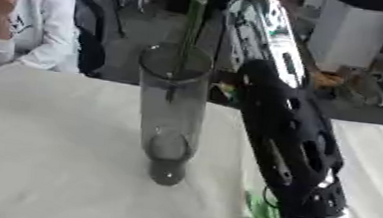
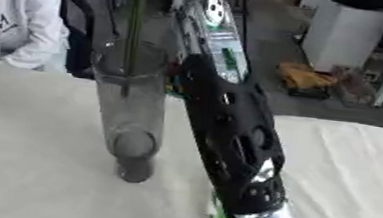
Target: Arrange flowers into the vase.
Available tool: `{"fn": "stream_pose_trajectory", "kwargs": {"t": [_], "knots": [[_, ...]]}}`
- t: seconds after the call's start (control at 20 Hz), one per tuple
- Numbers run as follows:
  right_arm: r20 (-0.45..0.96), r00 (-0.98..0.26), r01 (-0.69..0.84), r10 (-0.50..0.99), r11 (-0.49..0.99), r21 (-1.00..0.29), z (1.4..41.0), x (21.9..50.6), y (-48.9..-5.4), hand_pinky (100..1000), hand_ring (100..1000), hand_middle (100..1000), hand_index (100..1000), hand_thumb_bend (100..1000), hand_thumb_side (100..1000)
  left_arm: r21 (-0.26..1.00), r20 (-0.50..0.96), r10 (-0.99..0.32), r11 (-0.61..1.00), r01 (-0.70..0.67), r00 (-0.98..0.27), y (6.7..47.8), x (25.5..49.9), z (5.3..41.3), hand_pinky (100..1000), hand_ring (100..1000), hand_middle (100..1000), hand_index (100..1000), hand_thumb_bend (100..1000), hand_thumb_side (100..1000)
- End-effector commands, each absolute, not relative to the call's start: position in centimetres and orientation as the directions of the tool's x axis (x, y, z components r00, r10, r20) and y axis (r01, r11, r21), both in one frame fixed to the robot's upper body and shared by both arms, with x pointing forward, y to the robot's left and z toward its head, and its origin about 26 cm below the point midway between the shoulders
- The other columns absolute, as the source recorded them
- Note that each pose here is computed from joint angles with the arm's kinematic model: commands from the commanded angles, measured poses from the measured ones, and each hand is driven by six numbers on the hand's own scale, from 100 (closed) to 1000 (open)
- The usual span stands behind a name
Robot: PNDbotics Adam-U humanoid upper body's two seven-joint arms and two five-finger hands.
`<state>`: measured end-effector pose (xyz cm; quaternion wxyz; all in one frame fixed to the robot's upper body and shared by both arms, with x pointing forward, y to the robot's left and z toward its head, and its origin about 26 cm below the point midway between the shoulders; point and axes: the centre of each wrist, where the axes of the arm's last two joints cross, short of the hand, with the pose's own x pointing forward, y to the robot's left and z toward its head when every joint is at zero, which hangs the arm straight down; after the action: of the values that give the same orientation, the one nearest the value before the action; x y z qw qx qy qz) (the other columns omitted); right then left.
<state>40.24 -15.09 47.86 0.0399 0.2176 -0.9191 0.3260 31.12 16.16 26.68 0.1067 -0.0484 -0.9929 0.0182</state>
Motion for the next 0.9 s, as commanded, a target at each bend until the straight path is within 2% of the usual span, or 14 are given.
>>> {"fn": "stream_pose_trajectory", "kwargs": {"t": [0.05, 0.7, 0.9], "knots": [[0.183, -0.92, -0.382, -0.346, 0.692, -0.613, 48.8, 39.8, -15.7, 205, 149, 100, 207, 100, 545, -0.042, 0.178, 0.103, 0.994, 0.097, -0.979, 16.1, 30.8, 27.4, 790, 858, 890, 953, 100, 1000], [0.218, -0.919, -0.39, -0.327, 0.691, -0.609, 47.5, 40.9, -15.8, 212, 166, 100, 202, 100, 549, -0.044, 0.178, 0.104, 0.994, 0.097, -0.979, 16.1, 30.8, 27.4, 791, 858, 890, 953, 100, 1000], [0.229, -0.918, -0.395, -0.324, 0.698, -0.597, 47.2, 41.2, -15.9, 229, 213, 100, 201, 100, 554, -0.045, 0.178, 0.104, 0.994, 0.098, -0.979, 16.1, 30.8, 27.4, 791, 858, 889, 953, 100, 1000]]}}
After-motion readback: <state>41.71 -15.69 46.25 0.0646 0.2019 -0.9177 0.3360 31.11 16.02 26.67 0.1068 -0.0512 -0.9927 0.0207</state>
